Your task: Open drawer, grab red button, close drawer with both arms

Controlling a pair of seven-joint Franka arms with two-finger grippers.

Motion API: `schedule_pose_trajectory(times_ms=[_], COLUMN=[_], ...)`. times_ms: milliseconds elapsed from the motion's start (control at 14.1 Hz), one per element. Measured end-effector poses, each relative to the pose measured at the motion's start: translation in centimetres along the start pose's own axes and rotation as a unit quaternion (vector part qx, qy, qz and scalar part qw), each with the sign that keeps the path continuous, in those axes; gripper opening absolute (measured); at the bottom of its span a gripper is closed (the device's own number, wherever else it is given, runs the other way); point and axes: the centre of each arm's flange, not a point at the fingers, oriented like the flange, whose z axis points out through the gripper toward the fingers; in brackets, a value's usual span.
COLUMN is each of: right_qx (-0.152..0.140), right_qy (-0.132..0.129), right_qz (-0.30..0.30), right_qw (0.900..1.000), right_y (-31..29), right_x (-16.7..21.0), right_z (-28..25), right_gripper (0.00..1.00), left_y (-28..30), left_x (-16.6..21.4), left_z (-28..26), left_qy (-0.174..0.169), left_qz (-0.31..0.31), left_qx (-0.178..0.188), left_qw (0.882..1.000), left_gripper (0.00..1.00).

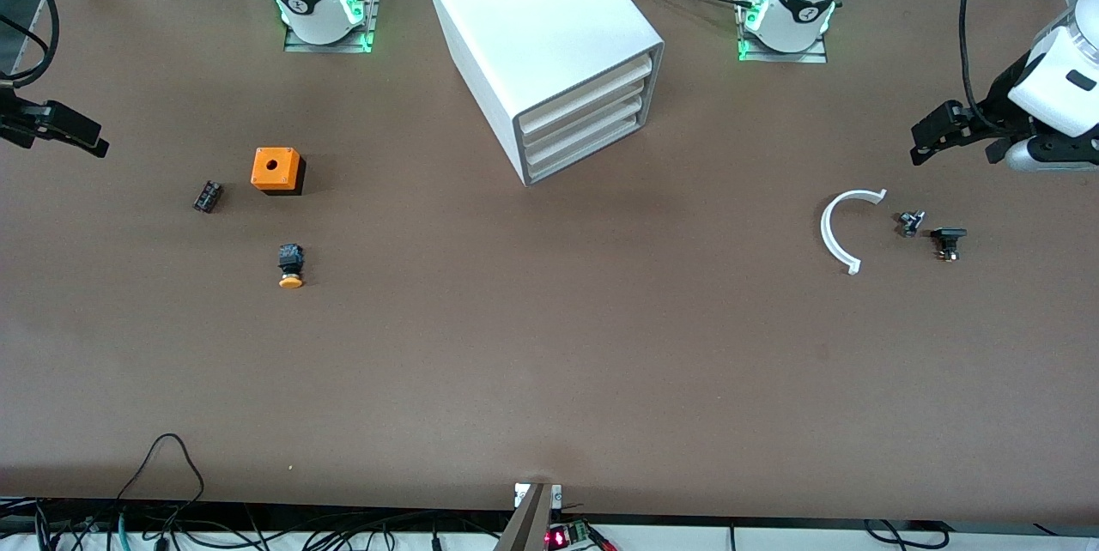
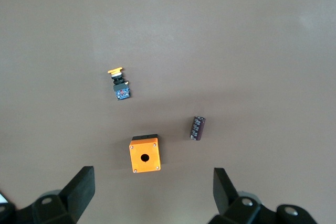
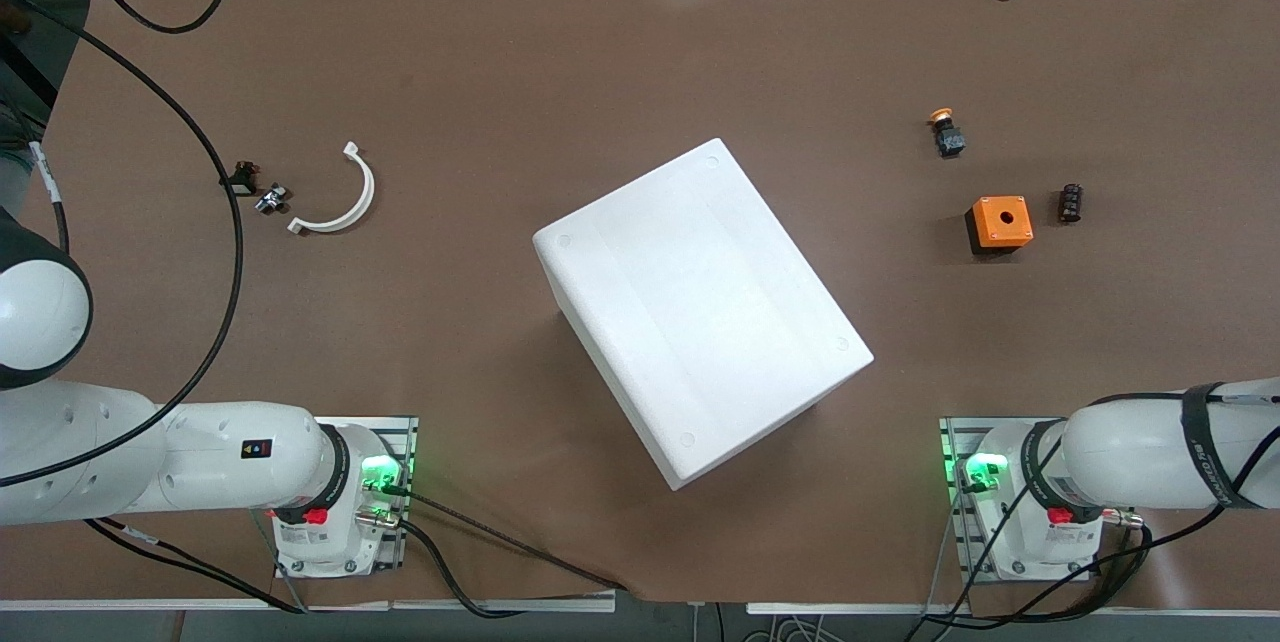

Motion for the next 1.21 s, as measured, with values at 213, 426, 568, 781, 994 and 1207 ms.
schedule_pose_trajectory(times_ms=[213, 426, 568, 781, 994, 1207], right_qx=[0.000, 0.000, 0.000, 0.010, 0.031, 0.031], right_qy=[-0.002, -0.007, -0.009, -0.009, -0.011, -0.016], right_qz=[0.000, -0.001, -0.001, -0.001, -0.006, -0.021], right_qw=[1.000, 1.000, 1.000, 1.000, 0.999, 0.999], right_y=[0.0, -0.1, -0.1, -0.3, -1.2, -3.1], right_x=[0.0, -0.1, -0.1, -0.1, 0.1, 0.5], right_z=[0.1, 0.6, 0.9, 0.9, 1.2, 2.0], right_gripper=[1.00, 1.00, 1.00, 1.00, 1.00, 1.00], left_y=[0.1, 0.3, 0.4, 0.6, 0.8, 1.7], left_x=[0.0, 0.0, 0.0, 0.0, -0.2, 0.0], left_z=[0.0, 0.0, 0.0, -0.1, 0.2, 1.8], left_qy=[0.000, 0.000, 0.000, 0.001, -0.008, -0.033], left_qz=[0.001, 0.003, 0.004, 0.007, 0.008, 0.018], left_qx=[0.000, 0.000, 0.000, 0.000, 0.000, 0.000], left_qw=[1.000, 1.000, 1.000, 1.000, 1.000, 0.999], left_gripper=[1.00, 1.00, 1.00, 1.00, 1.00, 1.00])
